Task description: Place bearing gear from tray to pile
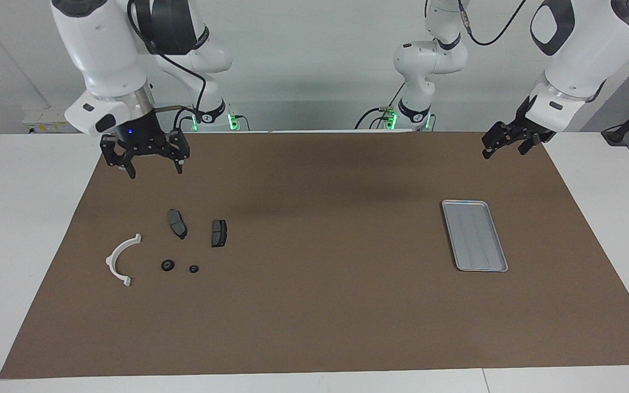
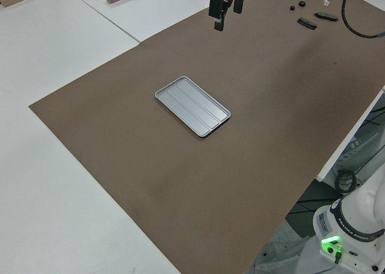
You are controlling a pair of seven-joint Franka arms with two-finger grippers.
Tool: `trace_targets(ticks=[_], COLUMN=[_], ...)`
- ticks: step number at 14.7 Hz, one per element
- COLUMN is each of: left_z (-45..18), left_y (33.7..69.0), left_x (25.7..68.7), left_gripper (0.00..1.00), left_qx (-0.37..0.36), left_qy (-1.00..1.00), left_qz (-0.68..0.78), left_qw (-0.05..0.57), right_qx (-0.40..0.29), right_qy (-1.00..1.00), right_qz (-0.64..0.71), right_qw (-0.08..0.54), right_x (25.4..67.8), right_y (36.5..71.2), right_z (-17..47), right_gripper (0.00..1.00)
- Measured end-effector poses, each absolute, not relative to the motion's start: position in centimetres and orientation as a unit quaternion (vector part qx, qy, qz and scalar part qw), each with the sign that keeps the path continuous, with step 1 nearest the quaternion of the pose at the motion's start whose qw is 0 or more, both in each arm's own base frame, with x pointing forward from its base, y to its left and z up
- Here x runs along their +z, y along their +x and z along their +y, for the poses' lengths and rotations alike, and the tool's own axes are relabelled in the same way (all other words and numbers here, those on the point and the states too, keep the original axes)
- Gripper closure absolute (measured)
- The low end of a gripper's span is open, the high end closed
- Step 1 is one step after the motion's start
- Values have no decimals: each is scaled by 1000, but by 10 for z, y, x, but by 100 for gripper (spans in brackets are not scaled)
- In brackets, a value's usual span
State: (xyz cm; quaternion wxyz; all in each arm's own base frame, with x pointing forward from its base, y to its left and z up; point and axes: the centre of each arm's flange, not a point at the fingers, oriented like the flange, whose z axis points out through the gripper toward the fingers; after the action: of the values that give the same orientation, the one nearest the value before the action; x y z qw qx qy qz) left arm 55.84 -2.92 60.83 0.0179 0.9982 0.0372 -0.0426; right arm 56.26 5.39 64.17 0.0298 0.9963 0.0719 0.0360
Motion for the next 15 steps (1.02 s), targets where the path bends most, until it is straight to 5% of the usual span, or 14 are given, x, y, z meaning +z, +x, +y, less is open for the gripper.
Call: trace_targets(ticks=[15], left_z=[-29], left_y=[558], left_x=[608], left_gripper=[0], left_qx=[-43], left_qy=[998], left_qz=[37], left_qw=[18], right_qx=[-16], right_qy=[999], right_qz=[-22], right_qw=[31], right_x=[647], right_y=[513], right_z=[-32], right_gripper=[0])
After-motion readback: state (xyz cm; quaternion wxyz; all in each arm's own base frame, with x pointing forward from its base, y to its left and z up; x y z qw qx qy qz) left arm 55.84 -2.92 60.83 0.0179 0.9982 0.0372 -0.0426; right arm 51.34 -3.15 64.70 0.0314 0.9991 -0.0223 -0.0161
